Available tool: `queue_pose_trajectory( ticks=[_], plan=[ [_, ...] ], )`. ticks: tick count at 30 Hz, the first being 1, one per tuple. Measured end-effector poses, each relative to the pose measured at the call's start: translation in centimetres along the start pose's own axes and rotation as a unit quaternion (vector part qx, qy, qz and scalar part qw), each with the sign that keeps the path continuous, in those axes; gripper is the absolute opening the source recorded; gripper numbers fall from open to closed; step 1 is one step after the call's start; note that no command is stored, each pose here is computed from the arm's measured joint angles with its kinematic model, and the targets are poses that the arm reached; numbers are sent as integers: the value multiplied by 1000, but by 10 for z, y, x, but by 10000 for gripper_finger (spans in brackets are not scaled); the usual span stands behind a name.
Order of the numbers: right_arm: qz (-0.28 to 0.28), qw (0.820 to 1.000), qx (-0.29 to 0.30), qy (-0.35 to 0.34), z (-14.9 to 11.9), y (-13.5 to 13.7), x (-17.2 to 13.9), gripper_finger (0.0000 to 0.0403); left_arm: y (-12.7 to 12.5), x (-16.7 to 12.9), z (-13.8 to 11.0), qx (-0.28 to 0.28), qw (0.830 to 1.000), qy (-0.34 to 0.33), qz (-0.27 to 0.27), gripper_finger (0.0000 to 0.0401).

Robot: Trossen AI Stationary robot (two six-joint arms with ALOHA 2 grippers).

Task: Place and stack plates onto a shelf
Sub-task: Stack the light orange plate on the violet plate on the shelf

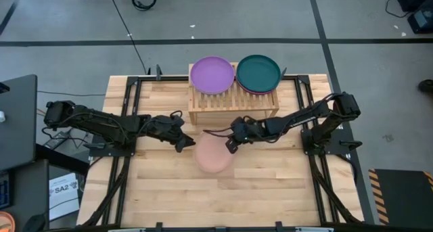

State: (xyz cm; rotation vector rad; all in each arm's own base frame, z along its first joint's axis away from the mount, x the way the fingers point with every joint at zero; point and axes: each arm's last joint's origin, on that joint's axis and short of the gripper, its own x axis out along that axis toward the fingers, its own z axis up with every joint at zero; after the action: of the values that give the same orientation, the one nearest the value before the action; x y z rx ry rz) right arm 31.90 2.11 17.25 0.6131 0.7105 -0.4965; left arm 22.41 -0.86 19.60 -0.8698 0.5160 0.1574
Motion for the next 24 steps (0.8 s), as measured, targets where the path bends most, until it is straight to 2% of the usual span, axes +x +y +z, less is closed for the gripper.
queue_pose_trajectory(
  ticks=[14,24],
  plan=[
    [10,1000,15,-19,8,-1,2,16,1,0,-1,-1,1000,2,9,167],
    [18,999,14,-27,9,0,1,16,3,0,-2,-1,1000,8,17,131]
  ],
)
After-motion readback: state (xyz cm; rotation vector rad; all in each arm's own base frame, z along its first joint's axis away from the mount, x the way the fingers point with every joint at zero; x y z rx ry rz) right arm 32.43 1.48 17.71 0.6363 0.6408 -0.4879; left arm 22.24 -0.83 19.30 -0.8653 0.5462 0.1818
